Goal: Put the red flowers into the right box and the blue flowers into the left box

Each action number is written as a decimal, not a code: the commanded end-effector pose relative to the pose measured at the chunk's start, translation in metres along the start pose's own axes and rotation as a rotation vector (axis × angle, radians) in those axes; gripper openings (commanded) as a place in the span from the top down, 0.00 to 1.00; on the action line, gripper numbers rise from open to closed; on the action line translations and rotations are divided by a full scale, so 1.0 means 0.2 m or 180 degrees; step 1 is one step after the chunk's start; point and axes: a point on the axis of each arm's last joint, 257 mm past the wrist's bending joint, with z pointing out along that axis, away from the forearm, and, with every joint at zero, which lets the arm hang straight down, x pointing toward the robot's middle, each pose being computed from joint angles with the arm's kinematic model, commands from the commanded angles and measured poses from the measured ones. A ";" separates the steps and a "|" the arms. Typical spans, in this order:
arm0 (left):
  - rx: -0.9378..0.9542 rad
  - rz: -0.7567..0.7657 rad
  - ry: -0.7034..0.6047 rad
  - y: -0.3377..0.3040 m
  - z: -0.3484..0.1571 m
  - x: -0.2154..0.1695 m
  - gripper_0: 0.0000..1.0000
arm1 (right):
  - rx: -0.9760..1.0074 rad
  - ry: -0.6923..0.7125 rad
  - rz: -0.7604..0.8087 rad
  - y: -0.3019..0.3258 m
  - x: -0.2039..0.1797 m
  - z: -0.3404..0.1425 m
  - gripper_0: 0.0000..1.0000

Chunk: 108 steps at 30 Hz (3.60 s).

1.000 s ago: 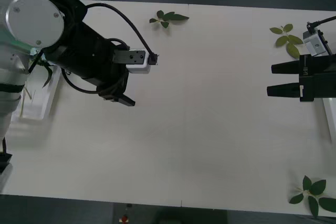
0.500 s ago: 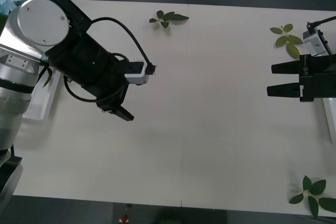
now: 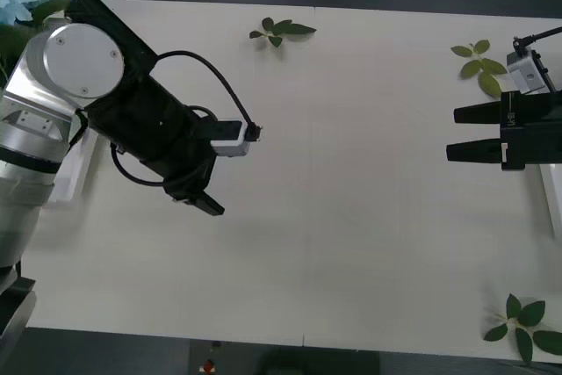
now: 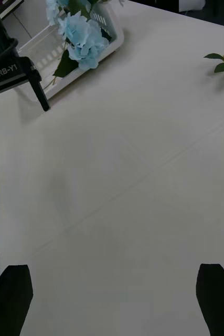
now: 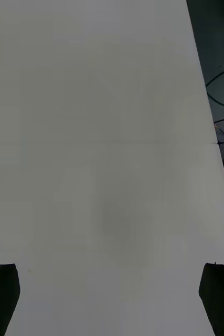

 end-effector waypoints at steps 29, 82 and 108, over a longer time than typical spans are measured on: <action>-0.0606 -0.0149 -0.0158 0.03 -0.17 0.15 0.00 | -0.0017 -0.0032 -0.0026 0.01 -0.06 0.00 0.09; -0.0632 -0.0240 -0.1900 -0.03 -0.37 -0.35 0.00 | -0.0017 -0.0032 -0.0026 0.01 -0.06 0.00 0.09; -0.0594 -0.0310 -0.1924 -0.04 -0.35 -0.33 0.00 | -0.0017 -0.0032 -0.0026 0.01 -0.06 0.00 0.09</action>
